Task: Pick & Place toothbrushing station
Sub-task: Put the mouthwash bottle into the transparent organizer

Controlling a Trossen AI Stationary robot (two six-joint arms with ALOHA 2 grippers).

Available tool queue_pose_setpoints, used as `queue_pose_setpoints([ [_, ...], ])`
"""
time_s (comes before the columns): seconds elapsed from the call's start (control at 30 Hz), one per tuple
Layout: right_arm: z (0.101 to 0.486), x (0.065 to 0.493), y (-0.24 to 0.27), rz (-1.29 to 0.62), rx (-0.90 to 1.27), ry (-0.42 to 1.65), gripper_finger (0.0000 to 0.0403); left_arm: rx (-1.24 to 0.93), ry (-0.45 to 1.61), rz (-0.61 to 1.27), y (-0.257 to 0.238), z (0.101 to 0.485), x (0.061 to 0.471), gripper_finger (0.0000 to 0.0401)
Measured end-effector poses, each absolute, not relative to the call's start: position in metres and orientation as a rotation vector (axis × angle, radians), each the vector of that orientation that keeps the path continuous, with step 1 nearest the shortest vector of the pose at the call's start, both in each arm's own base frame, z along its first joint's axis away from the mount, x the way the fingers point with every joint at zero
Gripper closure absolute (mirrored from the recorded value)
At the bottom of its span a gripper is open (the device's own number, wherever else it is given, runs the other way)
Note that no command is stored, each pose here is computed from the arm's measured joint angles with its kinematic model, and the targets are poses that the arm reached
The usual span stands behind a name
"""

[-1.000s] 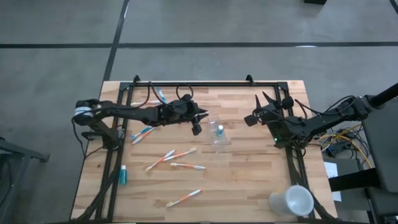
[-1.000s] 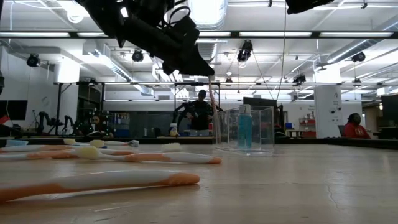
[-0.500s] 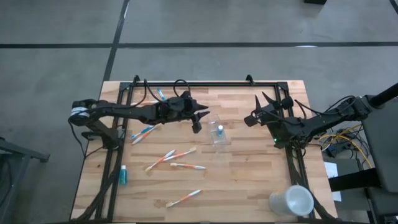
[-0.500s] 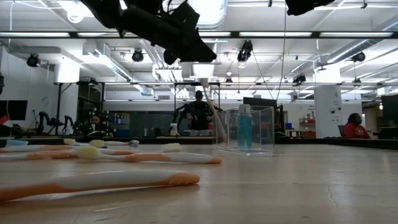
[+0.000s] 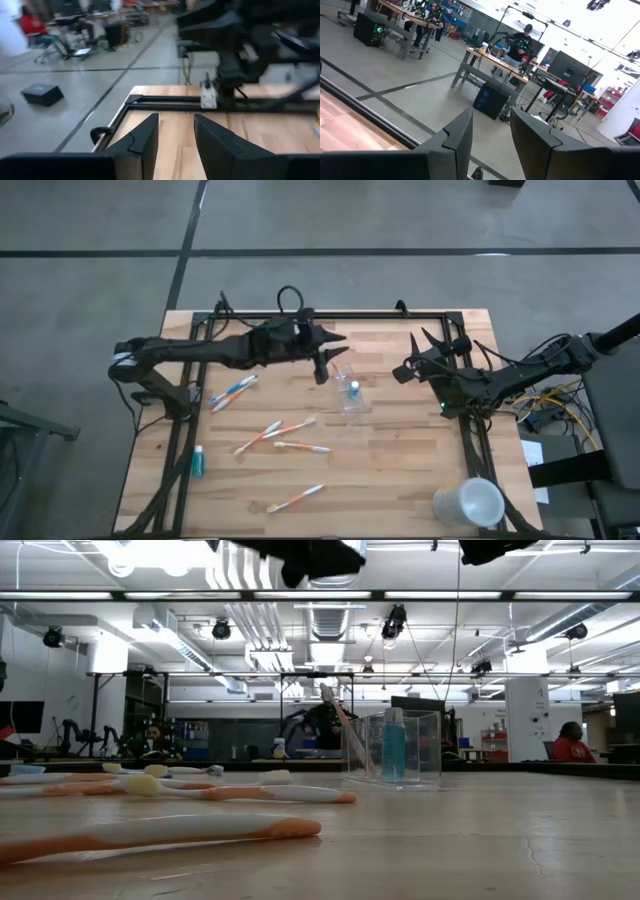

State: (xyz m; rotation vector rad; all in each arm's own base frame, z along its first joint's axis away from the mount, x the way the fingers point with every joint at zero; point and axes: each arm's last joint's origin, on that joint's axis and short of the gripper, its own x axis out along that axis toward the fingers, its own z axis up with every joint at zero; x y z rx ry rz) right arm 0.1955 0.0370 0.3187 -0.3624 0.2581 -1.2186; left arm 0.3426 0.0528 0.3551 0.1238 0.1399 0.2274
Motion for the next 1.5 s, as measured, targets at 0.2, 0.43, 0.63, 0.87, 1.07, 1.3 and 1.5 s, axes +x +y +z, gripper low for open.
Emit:
queue_pose_setpoints([
  [0.2, 0.317, 0.196, 0.037, -1.217, -0.381, 0.271, 0.0278, 0.176, 0.307, 0.185, 0.044, 0.412, 0.329, 0.0272],
  [0.43, 0.317, 0.196, 0.037, -1.216, -0.382, 0.272, 0.0278, 0.066, 0.651, 0.354, 0.043, 0.43, 0.293, 0.0272],
  [0.63, 0.313, 0.196, 0.037, -1.215, -0.392, 0.279, 0.0278, -0.11, 0.944, 0.221, 0.026, 0.404, 0.276, 0.0273],
  [0.87, 0.302, 0.195, 0.037, -1.212, -0.421, 0.299, 0.0278, -0.115, 1.094, 0.028, -0.014, 0.342, 0.288, 0.0273],
  [1.07, 0.294, 0.194, 0.037, -1.215, -0.388, 0.276, 0.0278, -0.225, 1.213, -0.098, -0.056, 0.28, 0.282, 0.0273],
  [1.3, 0.294, 0.194, 0.037, -1.215, -0.386, 0.274, 0.0278, -0.152, 1.117, -0.094, -0.089, 0.239, 0.278, 0.0273],
  [1.5, 0.294, 0.194, 0.037, -1.215, -0.382, 0.272, 0.0278, -0.001, 1.097, -0.005, -0.095, 0.212, 0.267, 0.0273],
])
